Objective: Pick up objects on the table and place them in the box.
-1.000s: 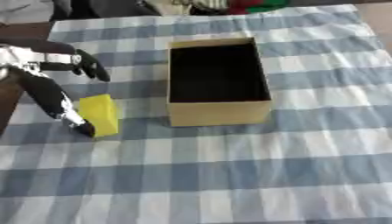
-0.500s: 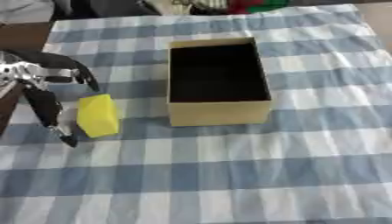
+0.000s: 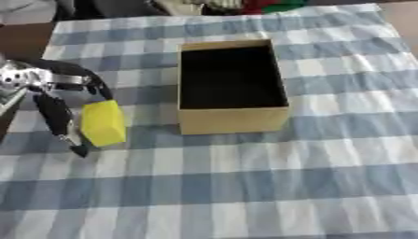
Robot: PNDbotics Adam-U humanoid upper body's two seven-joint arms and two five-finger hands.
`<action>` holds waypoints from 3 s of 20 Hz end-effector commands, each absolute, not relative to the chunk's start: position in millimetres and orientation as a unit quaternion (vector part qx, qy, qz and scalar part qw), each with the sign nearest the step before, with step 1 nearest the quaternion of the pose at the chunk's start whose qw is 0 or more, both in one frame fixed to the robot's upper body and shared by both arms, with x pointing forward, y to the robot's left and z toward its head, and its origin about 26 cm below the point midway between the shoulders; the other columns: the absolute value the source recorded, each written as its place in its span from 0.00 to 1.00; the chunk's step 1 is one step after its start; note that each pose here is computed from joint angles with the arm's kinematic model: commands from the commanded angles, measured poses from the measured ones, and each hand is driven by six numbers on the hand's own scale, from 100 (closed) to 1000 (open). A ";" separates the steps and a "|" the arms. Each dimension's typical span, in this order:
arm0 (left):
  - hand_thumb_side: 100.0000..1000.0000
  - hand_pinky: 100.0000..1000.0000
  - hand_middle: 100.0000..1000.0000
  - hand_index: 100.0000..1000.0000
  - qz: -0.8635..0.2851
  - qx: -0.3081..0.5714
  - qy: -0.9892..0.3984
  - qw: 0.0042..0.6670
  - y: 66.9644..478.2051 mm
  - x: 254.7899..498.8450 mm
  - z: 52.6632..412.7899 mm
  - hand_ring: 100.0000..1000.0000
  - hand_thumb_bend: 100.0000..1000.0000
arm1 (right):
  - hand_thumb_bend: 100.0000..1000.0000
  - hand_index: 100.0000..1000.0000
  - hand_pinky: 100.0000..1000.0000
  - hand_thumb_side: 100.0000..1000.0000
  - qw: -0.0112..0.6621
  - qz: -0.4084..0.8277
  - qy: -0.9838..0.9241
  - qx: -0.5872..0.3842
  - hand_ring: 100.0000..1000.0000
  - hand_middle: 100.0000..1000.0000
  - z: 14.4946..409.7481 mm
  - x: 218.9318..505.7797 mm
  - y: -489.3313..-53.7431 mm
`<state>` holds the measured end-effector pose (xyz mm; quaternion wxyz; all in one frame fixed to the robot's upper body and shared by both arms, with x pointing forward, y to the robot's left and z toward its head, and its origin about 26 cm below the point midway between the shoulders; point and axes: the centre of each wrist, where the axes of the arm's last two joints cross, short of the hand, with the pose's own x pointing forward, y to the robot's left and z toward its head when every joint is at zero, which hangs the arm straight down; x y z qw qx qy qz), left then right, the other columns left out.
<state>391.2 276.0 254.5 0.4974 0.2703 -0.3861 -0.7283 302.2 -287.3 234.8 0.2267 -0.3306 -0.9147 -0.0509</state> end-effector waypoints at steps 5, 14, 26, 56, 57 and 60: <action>0.05 0.86 0.78 0.82 -0.729 0.305 -0.376 0.484 275.7 393.7 262.9 0.85 0.81 | 0.00 0.79 0.81 0.57 0.219 -0.049 -0.918 -0.327 0.75 0.71 241.1 299.7 -287.1; 0.08 0.82 0.69 0.74 -0.716 0.288 -0.397 0.497 267.8 392.5 264.9 0.79 0.76 | 0.00 0.79 0.81 0.57 0.220 -0.050 -0.918 -0.326 0.75 0.71 241.0 299.8 -286.4; 0.07 0.77 0.60 0.66 -0.705 0.335 -0.388 0.490 264.1 400.7 259.5 0.72 0.73 | 0.00 0.79 0.81 0.57 0.223 -0.049 -0.918 -0.323 0.75 0.71 239.8 299.9 -285.2; 0.00 0.74 0.44 0.49 -0.638 0.362 -0.525 0.431 223.4 385.2 322.5 0.61 0.26 | 0.00 0.79 0.81 0.56 0.228 -0.052 -0.915 -0.328 0.75 0.71 239.6 299.7 -286.5; 0.00 0.74 0.44 0.49 -0.636 0.363 -0.534 0.423 217.0 386.5 327.3 0.61 0.25 | 0.00 0.79 0.81 0.56 0.227 -0.052 -0.916 -0.328 0.75 0.71 240.3 299.8 -286.4; 0.00 0.74 0.44 0.49 -0.628 0.362 -0.565 0.395 191.3 390.7 340.5 0.61 0.22 | 0.00 0.79 0.81 0.56 0.223 -0.053 -0.917 -0.325 0.75 0.71 242.6 300.2 -285.9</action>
